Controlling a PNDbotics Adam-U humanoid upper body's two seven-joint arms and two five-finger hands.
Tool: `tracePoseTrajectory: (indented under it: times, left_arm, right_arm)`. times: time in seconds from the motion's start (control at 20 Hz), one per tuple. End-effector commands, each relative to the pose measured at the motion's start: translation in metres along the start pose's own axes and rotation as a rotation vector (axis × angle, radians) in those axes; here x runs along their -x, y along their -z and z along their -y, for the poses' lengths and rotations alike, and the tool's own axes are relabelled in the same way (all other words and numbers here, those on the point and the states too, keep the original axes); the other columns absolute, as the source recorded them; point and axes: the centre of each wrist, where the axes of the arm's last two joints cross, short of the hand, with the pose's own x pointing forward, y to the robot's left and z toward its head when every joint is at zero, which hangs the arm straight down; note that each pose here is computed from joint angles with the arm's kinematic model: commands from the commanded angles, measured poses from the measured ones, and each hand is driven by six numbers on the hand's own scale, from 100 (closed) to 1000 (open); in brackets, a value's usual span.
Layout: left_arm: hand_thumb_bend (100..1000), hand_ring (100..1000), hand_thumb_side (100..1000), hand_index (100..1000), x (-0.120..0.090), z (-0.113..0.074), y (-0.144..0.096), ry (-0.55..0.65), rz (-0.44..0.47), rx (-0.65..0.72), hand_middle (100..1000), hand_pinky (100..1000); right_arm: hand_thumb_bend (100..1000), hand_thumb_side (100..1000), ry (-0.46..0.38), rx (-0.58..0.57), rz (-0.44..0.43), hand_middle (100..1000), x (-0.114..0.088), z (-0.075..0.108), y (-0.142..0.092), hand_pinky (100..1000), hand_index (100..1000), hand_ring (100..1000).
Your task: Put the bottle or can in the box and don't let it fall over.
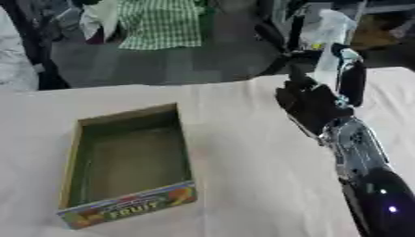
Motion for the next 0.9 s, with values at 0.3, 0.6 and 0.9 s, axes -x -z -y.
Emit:
tracePoseTrajectory:
  times: [0.3,0.6,0.9]
  left_arm:
    - [839,855,621,823,-0.009,0.001,0.003,-0.002,0.032,0.017,793,824]
    - [838,855,621,823,-0.008,0.002,0.003,-0.004,0.031,0.021,793,825]
    - [838,855,621,823,-0.008,0.002,0.003,-0.005,0.031,0.023,794,825]
  right_arm:
    - [269,910,-0.021,-0.026,0.031,271,-0.018,-0.005,0.003,100,987,104]
    - [264,906,-0.023,-0.043,0.036,273,-0.020,-0.011,0.008,100,986,106]
    - [265,905,-0.026,-0.046,0.045,273,-0.021,-0.014,0.013,100,984,106]
